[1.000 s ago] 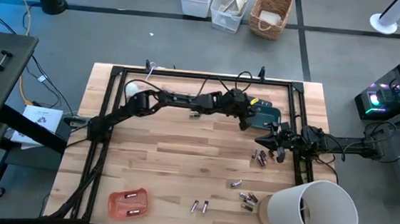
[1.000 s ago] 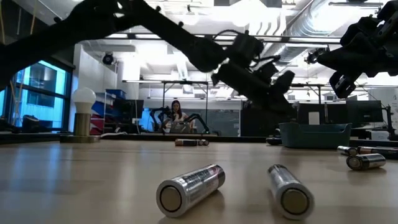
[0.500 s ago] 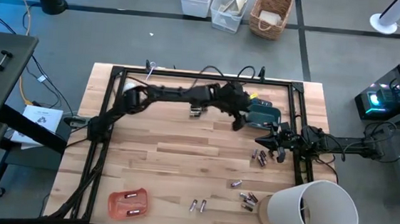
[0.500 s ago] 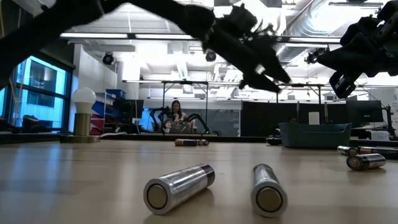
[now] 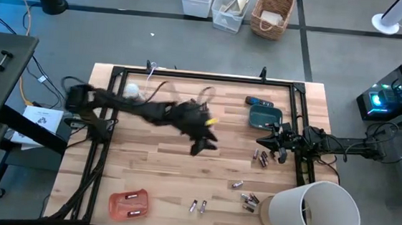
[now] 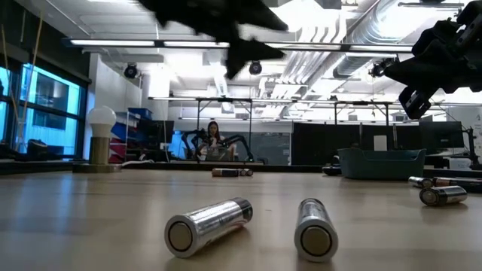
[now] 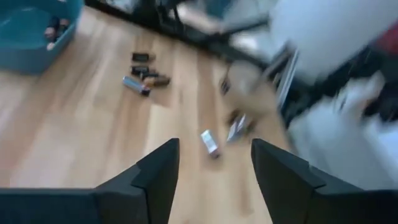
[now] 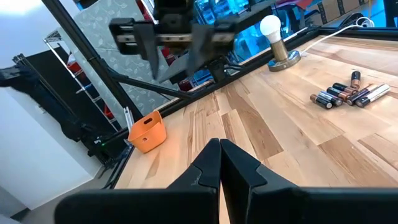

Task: Sort batteries
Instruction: Put the silver battery into the orange bin

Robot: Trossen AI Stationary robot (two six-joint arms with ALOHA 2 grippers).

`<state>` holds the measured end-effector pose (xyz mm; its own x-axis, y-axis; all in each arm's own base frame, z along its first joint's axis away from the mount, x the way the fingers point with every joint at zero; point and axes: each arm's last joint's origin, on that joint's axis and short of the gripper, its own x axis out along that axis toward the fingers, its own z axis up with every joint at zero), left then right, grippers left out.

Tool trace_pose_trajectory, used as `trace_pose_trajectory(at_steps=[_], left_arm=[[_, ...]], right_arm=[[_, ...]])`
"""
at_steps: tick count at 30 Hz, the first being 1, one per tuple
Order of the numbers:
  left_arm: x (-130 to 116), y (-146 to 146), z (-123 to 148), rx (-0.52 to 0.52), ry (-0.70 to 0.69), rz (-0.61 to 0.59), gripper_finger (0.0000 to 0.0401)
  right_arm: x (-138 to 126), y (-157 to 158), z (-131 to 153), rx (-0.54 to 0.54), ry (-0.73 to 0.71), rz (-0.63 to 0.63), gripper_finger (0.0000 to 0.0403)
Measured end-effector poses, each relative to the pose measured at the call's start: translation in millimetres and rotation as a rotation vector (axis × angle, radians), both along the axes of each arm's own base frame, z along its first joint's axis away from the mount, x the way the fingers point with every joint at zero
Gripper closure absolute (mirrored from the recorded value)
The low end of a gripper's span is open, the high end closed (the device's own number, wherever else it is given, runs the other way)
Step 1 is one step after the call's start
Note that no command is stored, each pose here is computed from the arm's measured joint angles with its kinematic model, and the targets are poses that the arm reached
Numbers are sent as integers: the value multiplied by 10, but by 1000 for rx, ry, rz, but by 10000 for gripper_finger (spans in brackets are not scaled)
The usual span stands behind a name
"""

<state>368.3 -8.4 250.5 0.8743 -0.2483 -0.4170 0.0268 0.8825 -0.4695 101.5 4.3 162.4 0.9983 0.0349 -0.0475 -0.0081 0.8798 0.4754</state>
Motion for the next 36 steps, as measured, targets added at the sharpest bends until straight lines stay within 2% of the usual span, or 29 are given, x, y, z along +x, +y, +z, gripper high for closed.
trace_pose_trajectory(at_steps=[4,8,10,11,15,17,20,23,27,32,36], left_arm=[[-489,-309,46,-134,-170,203,226],[-853,-536,225,-132,-287,386,247],[-990,-619,345,-129,-327,428,260],[-1056,-656,424,-130,-361,438,266],[-1312,-734,717,-88,-498,478,285],[-1430,-730,834,-25,-550,509,290],[-1594,-679,979,65,-598,564,293],[-1712,-625,1074,121,-627,587,294],[-1835,-566,1166,182,-657,593,294],[-1927,-534,1202,220,-657,576,294],[-2051,-525,1197,248,-622,521,294]], right_arm=[[0,0,-1,0,0,0,402],[0,-2,2,0,-2,-6,402],[1,-14,15,-3,-15,-50,402],[1,-23,32,35,-34,-82,402],[-14,-64,200,468,-237,-193,402],[-23,-70,303,519,-346,-181,402],[-41,-52,550,447,-527,-92,402],[52,-44,858,333,-539,-100,402],[440,1,1301,153,-400,-51,402],[1124,59,1859,-45,-258,19,402],[1705,94,2040,-91,-32,60,402]])
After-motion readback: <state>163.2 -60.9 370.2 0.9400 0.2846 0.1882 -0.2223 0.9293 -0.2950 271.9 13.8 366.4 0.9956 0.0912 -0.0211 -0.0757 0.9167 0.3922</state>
